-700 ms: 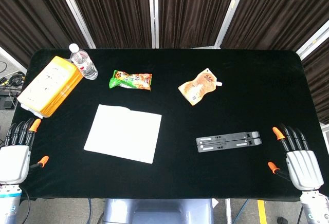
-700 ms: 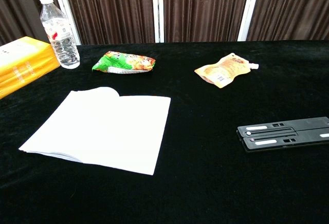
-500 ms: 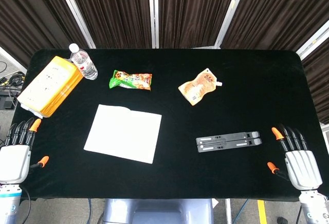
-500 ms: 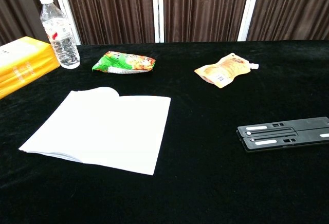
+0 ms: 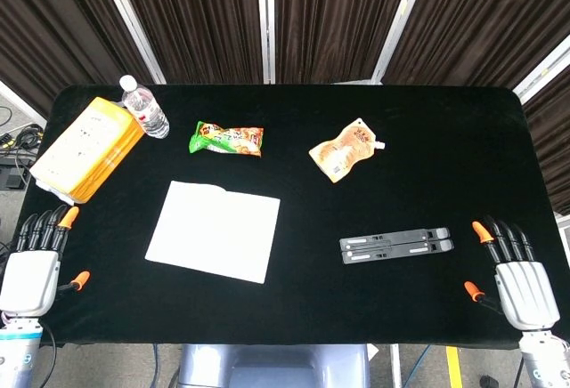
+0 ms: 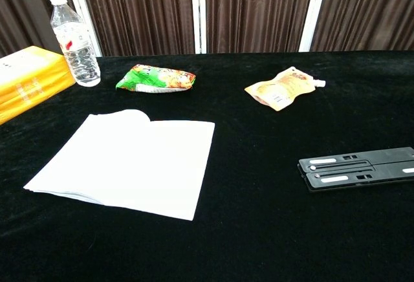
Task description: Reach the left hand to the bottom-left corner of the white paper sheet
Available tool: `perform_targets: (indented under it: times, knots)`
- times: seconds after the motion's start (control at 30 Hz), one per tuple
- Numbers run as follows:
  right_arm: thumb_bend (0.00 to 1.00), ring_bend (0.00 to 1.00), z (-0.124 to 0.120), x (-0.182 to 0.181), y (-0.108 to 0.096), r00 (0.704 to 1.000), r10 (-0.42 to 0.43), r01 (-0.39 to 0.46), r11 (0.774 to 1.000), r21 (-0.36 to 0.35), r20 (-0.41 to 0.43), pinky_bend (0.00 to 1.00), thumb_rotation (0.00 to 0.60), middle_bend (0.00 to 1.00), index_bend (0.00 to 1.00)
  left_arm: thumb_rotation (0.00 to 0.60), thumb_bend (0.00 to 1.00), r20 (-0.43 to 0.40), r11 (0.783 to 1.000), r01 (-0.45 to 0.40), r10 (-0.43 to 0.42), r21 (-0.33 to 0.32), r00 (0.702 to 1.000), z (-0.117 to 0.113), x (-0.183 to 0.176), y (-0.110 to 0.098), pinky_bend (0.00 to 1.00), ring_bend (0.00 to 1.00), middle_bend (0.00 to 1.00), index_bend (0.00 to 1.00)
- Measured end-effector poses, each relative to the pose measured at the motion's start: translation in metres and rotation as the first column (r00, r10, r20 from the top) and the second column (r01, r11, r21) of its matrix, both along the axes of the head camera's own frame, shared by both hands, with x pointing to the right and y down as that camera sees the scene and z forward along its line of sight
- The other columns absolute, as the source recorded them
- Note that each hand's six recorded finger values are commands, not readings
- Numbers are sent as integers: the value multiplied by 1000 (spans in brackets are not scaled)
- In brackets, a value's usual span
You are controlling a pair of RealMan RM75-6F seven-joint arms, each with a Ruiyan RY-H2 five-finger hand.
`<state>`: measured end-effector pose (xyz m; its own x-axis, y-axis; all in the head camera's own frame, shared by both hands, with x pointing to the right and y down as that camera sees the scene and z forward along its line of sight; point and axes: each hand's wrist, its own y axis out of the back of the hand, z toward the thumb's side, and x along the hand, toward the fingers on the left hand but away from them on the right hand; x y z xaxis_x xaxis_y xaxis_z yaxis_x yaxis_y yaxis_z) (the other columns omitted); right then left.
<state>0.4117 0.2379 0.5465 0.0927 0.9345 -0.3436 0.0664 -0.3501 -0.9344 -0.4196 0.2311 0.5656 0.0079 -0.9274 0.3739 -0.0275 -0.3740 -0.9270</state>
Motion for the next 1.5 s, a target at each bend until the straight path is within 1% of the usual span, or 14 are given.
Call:
perform_targets:
  times: [0.2, 0.3, 0.47, 0.53, 0.63, 0.73, 0.87, 1.0, 1.17, 1.27, 1.5]
  knots:
    - [69, 0, 1, -2, 2, 1000, -5, 5, 1000, -5, 6, 0, 600, 0, 0, 600, 133, 7, 1000, -16, 16, -18, 1000, 6, 4, 3, 0, 0, 0, 0]
    - [68, 0, 3, -4, 3, 1000, -10, 10, 1000, -13, 9, 0, 600, 0, 0, 600, 140, 14, 999, -31, 32, -37, 999, 13, 7, 6, 0, 0, 0, 0]
    - [68, 0, 1, -5, 3, 1000, -8, 9, 1000, -11, 21, 0, 600, 0, 0, 600, 188, 20, 993, -78, 80, -83, 997, 34, 23, 11, 0, 0, 0, 0]
    - [69, 0, 1, -5, 2, 1000, -7, 7, 1000, -11, 25, 0, 600, 0, 0, 600, 242, 21, 990, -100, 102, -97, 995, 41, 30, 11, 0, 0, 0, 0]
    - [69, 0, 0, -5, 3, 1000, -7, 8, 1000, -13, 30, 0, 600, 0, 0, 600, 272, 21, 984, -134, 138, -113, 990, 53, 43, 11, 0, 0, 0, 0]
    - [69, 0, 0, -5, 2, 999, -7, 7, 1000, -15, 34, 0, 600, 0, 0, 600, 276, 18, 978, -169, 173, -125, 985, 67, 58, 7, 0, 0, 0, 0]
    - [69, 0, -1, -4, 2, 999, -3, 4, 1000, -16, 39, 0, 600, 0, 0, 600, 278, 33, 969, -206, 212, -139, 977, 85, 75, 0, 0, 0, 0, 0]
    - [69, 0, -1, -3, 1, 999, 2, -1, 1000, -16, 44, 0, 600, 0, 0, 600, 278, 48, 961, -225, 235, -159, 971, 97, 82, -4, 0, 0, 0, 0]
    - [69, 0, -1, -2, 0, 999, 5, -4, 1000, -18, 49, 0, 600, 0, 0, 600, 276, 62, 951, -232, 249, -202, 967, 117, 91, -11, 0, 0, 0, 0]
    - [69, 0, -1, -2, 0, 999, 5, -4, 1000, -20, 49, 0, 600, 0, 0, 600, 274, 64, 946, -238, 258, -220, 964, 125, 97, -12, 0, 0, 0, 0]
    - [69, 0, -1, -3, 1, 999, 2, -1, 1000, -20, 51, 0, 600, 0, 0, 600, 274, 71, 939, -245, 269, -242, 960, 135, 102, -9, 0, 0, 0, 0]
